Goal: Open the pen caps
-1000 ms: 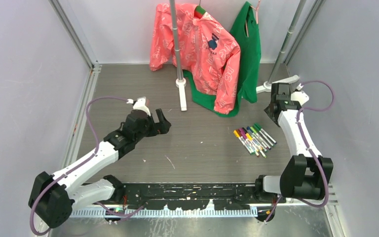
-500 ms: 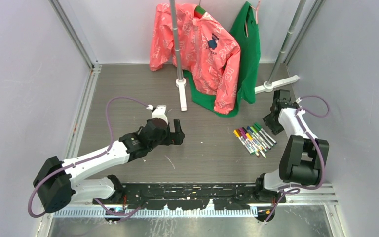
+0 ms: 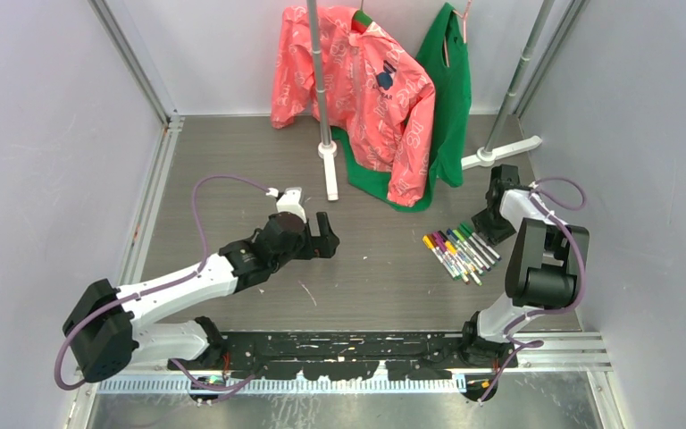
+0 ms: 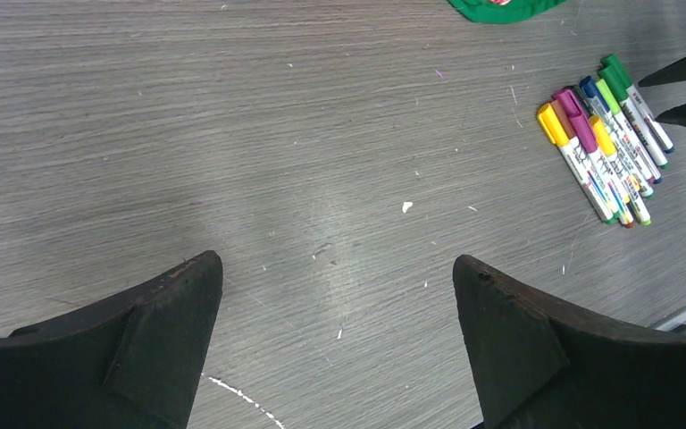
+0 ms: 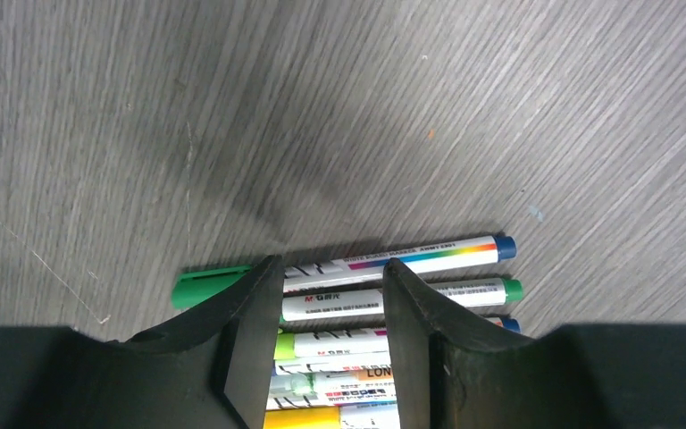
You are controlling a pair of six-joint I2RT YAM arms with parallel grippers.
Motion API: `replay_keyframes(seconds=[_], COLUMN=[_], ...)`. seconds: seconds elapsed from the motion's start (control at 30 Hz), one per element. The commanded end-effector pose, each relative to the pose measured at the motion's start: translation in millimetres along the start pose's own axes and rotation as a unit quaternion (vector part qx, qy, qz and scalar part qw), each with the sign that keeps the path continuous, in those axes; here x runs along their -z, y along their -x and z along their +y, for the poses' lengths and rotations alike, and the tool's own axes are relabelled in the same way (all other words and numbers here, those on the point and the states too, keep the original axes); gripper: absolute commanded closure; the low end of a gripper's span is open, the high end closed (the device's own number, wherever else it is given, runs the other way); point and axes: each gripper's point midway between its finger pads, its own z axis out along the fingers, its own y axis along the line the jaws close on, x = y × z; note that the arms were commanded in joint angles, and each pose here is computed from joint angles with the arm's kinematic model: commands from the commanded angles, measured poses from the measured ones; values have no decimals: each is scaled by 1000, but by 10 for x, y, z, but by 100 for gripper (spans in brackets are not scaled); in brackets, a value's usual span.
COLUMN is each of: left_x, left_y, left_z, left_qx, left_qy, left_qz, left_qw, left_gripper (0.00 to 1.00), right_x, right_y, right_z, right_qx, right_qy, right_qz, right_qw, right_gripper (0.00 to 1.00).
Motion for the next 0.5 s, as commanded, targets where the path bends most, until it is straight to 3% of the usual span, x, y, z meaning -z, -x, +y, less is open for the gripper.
replay_keyframes(seconds=[0.0,0.47], left_x=[-48,-42], left_y=[100,-47], left_z=[-104,0], left_qx=[5,3], left_qy=[-18,-15], left_qz=[-25,-14], left_qw=[1000,1000], left_gripper=[0,0], right_x=[-37,-199], right_y=[158,-12], right_z=[105,-14], right_qx=[-15,-13], right_qy=[8,-18], right_qz=[-17,5], right_qw=[1000,1000], right_gripper=[50,49])
